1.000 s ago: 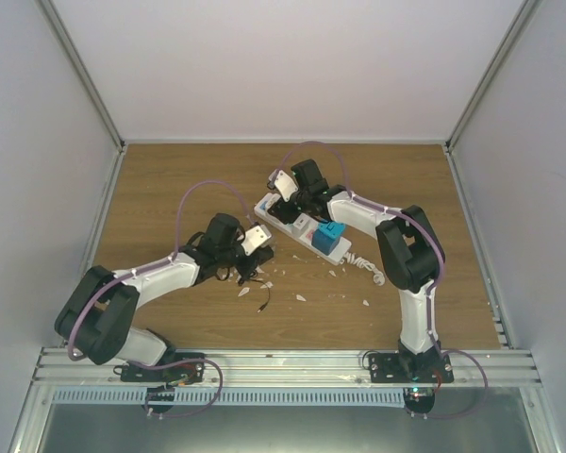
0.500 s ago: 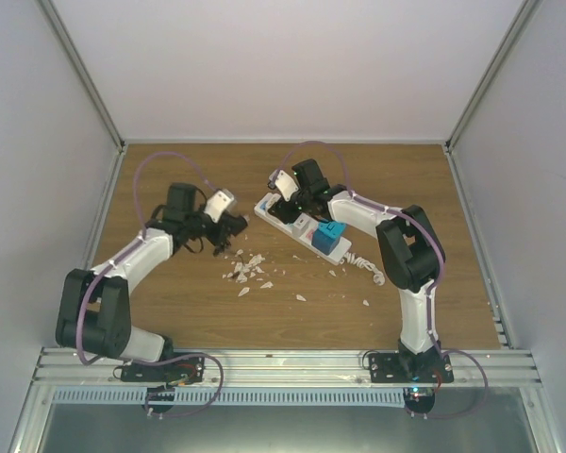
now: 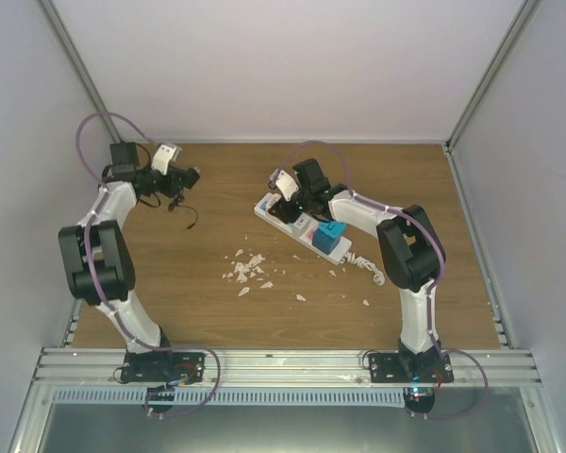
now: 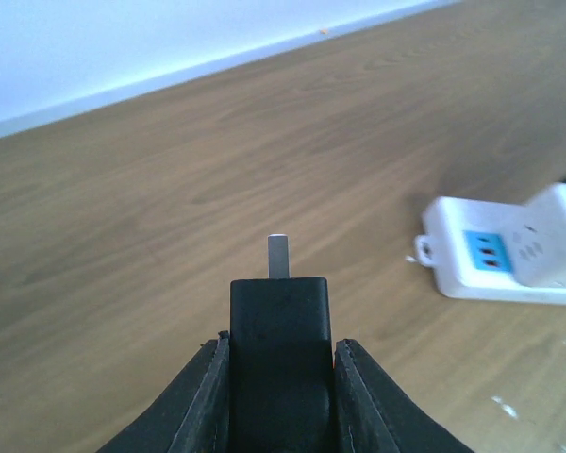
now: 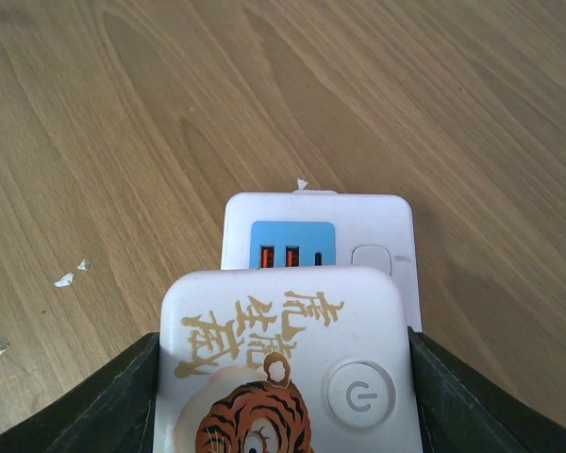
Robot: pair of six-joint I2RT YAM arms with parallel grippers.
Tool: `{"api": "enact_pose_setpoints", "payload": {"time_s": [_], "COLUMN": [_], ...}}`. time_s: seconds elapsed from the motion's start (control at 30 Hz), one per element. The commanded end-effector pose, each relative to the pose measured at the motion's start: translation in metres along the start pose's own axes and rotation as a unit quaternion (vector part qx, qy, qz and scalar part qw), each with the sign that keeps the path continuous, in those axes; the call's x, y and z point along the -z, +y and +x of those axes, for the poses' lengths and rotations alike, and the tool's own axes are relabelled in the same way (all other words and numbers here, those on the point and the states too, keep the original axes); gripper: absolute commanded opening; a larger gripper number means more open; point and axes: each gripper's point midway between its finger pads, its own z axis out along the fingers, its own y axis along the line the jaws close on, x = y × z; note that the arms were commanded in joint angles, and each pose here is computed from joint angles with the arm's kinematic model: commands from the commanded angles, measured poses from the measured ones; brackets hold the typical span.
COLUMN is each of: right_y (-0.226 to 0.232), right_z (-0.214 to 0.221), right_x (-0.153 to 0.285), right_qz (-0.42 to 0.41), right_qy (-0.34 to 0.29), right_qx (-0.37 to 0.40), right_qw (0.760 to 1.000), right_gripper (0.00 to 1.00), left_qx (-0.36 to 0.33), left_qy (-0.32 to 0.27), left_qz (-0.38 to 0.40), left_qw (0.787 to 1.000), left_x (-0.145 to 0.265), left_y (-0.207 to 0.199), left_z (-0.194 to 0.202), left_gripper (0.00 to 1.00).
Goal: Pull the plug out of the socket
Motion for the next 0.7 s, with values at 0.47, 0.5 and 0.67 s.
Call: {"api": "enact_pose_setpoints", "payload": {"time_s": [0.47, 0.5, 0.67], "right_y": [0.001, 0.001, 0.002], "right_z": [0.071, 0.072, 0.072], "right_x": [-0.016, -0.017, -0.018], "right_qz": [-0.022, -0.022, -0.024], "right_qy": [0.105, 0.107, 0.107], "right_qx": [-0.014, -0.015, -0.015], "right_qw": [0.994, 0.994, 0.994], "right_gripper": [0.29, 0.29, 0.29], "left_qx": [0.101, 0.108, 0.146], "left_qy": [-0.007, -0.007, -0.016], "left_qz": [-0.019, -0.019, -0.006], "left_qw": [0.995, 0.994, 0.989], "left_x": [-0.033, -0.034, -0.039], "left_y": [0.152, 0.157, 0.18], "left_z": [0.021, 0.023, 0.03], "left_gripper": [0.21, 0.21, 0.22]}}
